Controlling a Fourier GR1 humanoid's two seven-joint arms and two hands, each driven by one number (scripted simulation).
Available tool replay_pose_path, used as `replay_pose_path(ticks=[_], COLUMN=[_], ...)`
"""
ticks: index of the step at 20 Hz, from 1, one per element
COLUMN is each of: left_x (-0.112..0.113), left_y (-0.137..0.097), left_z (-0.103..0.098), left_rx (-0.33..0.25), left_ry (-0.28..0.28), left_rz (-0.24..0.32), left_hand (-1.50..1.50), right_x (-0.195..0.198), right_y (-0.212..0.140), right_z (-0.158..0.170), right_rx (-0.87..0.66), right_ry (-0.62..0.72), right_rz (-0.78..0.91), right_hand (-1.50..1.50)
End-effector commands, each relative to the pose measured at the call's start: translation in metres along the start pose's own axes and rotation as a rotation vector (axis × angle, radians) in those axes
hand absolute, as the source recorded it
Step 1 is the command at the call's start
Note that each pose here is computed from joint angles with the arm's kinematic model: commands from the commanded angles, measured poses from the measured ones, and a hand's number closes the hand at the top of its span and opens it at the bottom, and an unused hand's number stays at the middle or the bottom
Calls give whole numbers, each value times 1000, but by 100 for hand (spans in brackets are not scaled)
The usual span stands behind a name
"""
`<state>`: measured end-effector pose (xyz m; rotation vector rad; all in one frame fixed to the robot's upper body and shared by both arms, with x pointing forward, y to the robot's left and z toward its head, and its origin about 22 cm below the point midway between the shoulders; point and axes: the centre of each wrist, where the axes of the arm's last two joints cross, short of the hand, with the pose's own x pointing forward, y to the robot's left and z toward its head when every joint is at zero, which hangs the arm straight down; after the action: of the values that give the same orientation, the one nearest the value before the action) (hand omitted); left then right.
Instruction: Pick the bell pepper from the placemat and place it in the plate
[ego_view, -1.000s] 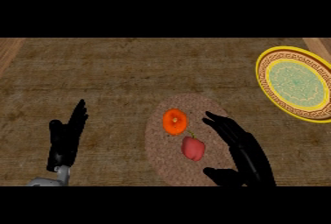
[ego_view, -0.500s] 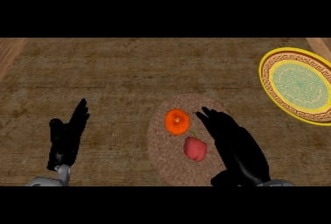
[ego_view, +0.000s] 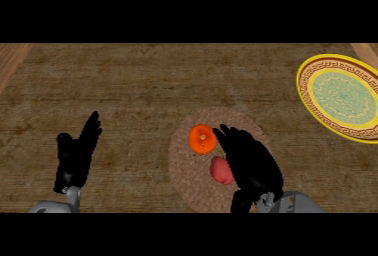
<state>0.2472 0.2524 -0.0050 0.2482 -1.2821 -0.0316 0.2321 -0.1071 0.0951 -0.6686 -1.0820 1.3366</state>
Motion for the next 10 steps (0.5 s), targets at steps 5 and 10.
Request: replay_pose_path(ticks=[5, 10], left_x=[-16, 12], left_y=[9, -3], left_z=[2, -3], left_rx=[-10, -7], left_ry=[4, 4], left_rz=[8, 2], left_hand=[0, 0], right_x=[2, 1], right_y=[1, 1], right_z=[-9, -27], right_rx=[35, 82], right_ry=[22, 22], right_rz=[11, 7], right_hand=[-150, -150])
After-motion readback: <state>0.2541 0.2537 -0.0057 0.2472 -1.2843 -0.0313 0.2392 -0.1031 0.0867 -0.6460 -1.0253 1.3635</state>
